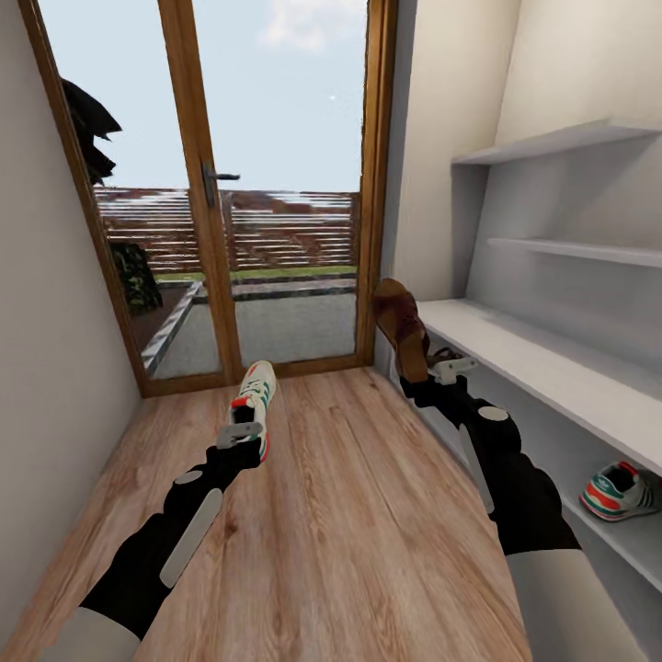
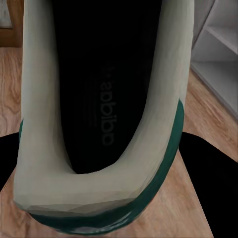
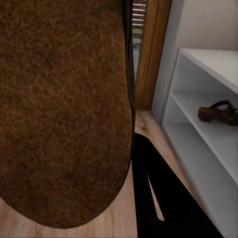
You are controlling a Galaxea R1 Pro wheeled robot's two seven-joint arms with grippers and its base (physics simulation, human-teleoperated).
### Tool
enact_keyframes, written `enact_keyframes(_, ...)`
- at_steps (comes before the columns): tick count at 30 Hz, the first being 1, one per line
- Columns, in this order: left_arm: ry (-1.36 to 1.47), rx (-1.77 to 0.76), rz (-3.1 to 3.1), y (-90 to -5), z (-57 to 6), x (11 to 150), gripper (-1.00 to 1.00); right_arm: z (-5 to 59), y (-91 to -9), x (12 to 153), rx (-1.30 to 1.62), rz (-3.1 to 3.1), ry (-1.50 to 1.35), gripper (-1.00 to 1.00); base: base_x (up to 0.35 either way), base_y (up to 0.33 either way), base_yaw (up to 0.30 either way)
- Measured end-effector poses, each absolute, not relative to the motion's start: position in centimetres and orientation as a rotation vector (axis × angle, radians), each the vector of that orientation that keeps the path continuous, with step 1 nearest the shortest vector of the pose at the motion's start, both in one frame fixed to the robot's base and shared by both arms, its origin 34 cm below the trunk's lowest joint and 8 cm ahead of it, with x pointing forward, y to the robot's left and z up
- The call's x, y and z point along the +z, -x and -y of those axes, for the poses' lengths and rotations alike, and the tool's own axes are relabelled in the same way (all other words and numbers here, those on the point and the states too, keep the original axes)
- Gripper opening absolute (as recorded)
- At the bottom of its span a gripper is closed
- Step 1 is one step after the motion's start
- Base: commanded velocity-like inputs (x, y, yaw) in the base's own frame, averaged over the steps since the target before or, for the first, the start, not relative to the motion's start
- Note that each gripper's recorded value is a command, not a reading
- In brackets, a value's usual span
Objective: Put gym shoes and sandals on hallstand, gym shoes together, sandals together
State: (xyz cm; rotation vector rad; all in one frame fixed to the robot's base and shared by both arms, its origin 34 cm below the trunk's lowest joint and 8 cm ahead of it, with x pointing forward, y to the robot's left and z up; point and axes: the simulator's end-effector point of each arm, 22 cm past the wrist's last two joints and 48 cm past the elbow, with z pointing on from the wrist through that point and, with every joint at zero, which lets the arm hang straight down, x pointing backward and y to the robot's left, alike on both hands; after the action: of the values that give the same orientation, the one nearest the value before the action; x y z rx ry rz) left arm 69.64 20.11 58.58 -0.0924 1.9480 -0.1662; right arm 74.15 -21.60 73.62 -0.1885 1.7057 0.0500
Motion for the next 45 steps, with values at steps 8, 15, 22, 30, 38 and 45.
enact_keyframes(8, 0.092, -0.166, -1.946, -69.6, -20.1, 58.7, -1.00, 21.6, -74.1, 73.7, 0.051, -1.704, 0.189, -1.00, 0.293, 0.174, -0.145)
enact_keyframes(15, 0.092, -0.167, -1.943, -69.6, -20.1, 58.9, -1.00, 21.6, -74.0, 73.9, 0.052, -1.701, 0.188, -1.00, 0.286, 0.182, -0.242)
enact_keyframes(22, 0.091, -0.167, -1.940, -69.6, -20.1, 59.1, -1.00, 21.6, -74.0, 74.2, 0.051, -1.697, 0.188, -1.00, 0.192, 0.182, -0.253)
enact_keyframes(30, 0.091, -0.167, -1.936, -69.6, -20.1, 59.3, -1.00, 21.6, -73.9, 74.4, 0.052, -1.694, 0.188, -1.00, 0.018, 0.014, -0.253)
enact_keyframes(38, 0.090, -0.167, -1.932, -69.5, -20.1, 59.5, -1.00, 21.6, -73.8, 74.7, 0.051, -1.690, 0.188, -1.00, 0.001, 0.001, -0.253)
enact_keyframes(45, 0.090, -0.167, -1.929, -69.5, -20.1, 59.7, -1.00, 21.6, -73.7, 74.8, 0.050, -1.687, 0.188, -1.00, 0.000, 0.000, -0.253)
